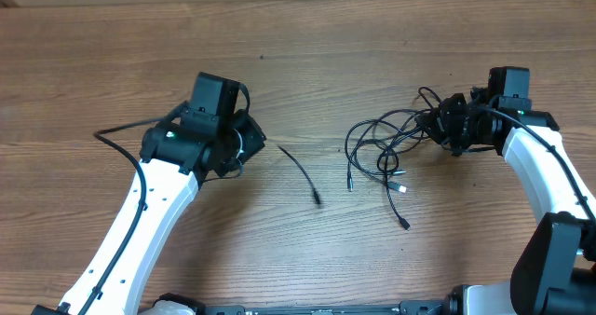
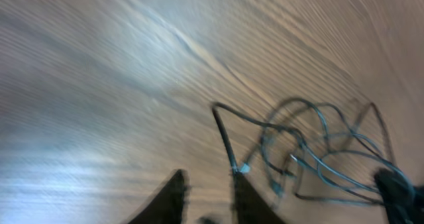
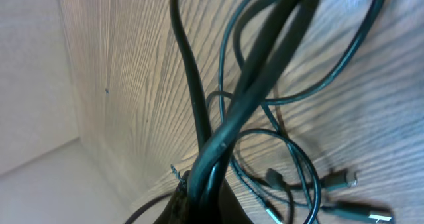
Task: Untangle cables
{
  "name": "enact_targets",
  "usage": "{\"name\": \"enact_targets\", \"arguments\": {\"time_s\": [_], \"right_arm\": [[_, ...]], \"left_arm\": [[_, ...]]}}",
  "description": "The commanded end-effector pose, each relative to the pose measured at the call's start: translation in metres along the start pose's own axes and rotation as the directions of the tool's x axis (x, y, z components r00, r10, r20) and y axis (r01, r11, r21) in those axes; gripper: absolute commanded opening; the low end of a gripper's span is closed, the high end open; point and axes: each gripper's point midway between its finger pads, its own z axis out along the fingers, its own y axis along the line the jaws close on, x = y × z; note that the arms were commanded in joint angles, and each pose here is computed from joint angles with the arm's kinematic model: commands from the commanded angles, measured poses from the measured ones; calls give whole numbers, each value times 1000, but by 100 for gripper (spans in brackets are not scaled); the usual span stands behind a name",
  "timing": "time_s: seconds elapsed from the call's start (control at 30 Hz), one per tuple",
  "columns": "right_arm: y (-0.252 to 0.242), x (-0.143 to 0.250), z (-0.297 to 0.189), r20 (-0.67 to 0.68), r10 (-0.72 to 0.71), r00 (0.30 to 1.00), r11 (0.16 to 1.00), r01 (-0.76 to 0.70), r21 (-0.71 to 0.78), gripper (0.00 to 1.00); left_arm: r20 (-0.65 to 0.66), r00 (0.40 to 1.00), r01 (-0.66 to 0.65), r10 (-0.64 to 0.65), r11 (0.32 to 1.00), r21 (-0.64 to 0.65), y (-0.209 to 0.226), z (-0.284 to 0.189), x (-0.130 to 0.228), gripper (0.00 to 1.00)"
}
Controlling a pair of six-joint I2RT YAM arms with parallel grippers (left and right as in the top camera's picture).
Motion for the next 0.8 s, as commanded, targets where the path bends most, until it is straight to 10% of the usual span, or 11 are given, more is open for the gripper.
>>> {"name": "enact_targets", "arguments": {"time_s": [0.0, 0.2, 0.63, 0.77], "right_arm": [[21, -3, -12, 35, -164, 986, 985, 166, -42, 4], [96, 19, -54, 158, -463, 872, 866, 483, -127, 4], [178, 113, -91, 353, -840, 411, 452, 891, 38, 5], [177, 118, -87, 342, -880, 329, 382, 919, 101, 27]], "left_arm": [[102, 987, -123, 127, 991, -51, 6, -10, -20, 44], [105, 967, -227, 234, 971, -71, 8, -10, -22, 78], [105, 957, -263, 270, 962, -79, 8, -10, -23, 88], [107, 957, -263, 271, 961, -79, 8, -10, -23, 88]]}}
